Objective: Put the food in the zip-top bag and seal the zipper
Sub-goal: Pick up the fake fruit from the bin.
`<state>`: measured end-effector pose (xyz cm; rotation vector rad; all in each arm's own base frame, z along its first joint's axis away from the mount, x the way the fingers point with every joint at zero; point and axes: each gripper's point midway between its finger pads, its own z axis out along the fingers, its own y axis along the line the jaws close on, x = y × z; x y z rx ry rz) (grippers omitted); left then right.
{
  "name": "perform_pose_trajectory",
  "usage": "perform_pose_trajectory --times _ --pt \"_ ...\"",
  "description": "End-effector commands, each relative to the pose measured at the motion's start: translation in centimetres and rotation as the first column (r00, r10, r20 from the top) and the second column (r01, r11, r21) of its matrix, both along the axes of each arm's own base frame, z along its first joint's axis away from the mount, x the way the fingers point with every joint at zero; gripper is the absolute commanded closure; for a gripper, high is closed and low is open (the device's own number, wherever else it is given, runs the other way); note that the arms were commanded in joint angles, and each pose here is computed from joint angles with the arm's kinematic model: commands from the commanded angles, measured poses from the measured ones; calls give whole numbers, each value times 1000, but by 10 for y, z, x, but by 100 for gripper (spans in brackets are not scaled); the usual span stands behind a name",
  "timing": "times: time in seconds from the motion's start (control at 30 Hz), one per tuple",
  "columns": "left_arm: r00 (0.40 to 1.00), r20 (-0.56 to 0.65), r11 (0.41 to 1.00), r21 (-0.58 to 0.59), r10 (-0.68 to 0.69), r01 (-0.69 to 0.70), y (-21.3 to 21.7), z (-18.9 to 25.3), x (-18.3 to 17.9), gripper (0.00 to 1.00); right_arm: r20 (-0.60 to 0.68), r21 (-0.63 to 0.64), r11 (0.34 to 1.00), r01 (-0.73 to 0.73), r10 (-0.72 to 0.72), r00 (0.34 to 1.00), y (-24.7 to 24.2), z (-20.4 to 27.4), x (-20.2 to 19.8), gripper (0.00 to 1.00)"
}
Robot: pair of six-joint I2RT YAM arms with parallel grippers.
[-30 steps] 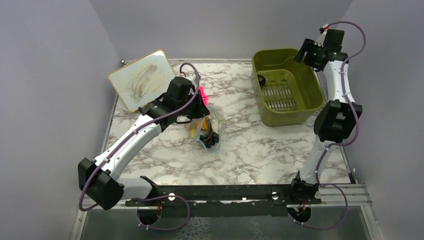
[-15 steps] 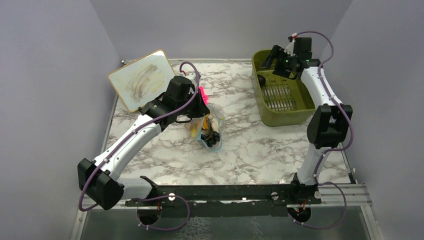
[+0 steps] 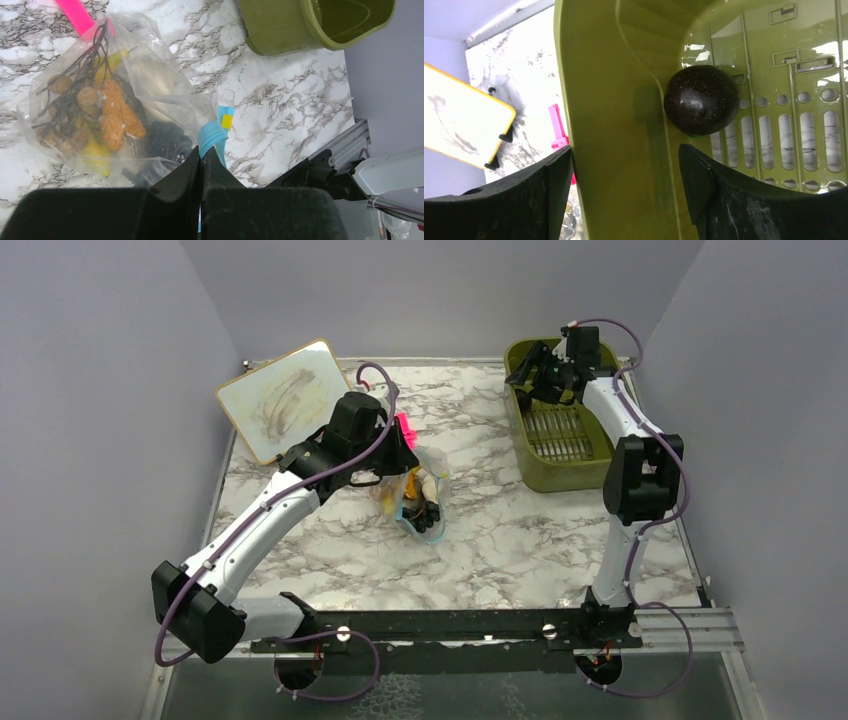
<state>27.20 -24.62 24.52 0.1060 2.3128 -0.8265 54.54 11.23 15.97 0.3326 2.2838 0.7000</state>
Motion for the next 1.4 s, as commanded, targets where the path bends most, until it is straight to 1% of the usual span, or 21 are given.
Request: perform_pose_trajectory --times 0.0,0.07,0.13,0.2,0.33,0.37,0.5,0.6,0.73,0.8,0.83,0.87,0.93,1.0,1.23,1.37 --pt "997 82 999 -45 11 -8 1 31 2 100 66 77 997 -1 -4 998 7 20 14 28" --pt "996 83 999 -44 13 -10 1 31 3 100 98 109 993 -36 25 995 14 31 15 29" --pt "996 87 999 -42 13 -9 1 32 3 100 103 116 992 -39 27 994 14 40 16 25" --pt "996 92 999 -41 14 -11 1 33 4 100 89 109 994 -3 -7 996 7 46 16 20" --pt "995 97 999 -39 15 -11 2 34 4 100 120 115 990 82 -96 988 -19 59 18 19" --pt "995 95 999 -37 16 -13 2 33 4 100 126 114 988 100 -115 985 -25 60 19 19" --pt "995 100 999 -37 16 -12 2 35 5 100 91 88 988 125 -133 987 -36 43 20 28" --pt "995 97 999 -38 17 -14 1 34 6 100 38 76 989 131 -134 990 -37 20 20 29" --pt "995 96 999 -39 17 -13 1 34 5 100 -10 83 990 113 -113 994 -34 -4 22 21" --pt "995 100 999 -39 19 -15 2 35 5 100 -26 76 990 120 -118 993 -35 -15 24 19" --pt "995 100 999 -38 22 -18 3 35 5 100 -37 69 990 127 -124 992 -36 -23 25 16" --pt "995 101 999 -37 23 -19 3 35 5 100 -34 63 990 126 -124 992 -37 -28 27 9" --pt "994 103 999 -37 24 -20 3 36 6 100 -32 55 990 127 -125 992 -39 -37 31 7" --pt "995 101 999 -37 22 -18 2 36 6 100 -36 52 991 120 -118 992 -40 -45 34 8" --pt "995 99 999 -32 22 -19 2 34 7 100 -99 117 991 58 -47 994 -24 -77 33 19" --pt "994 104 999 -29 25 -22 3 34 8 100 -91 133 990 40 -28 995 -20 -84 32 22"
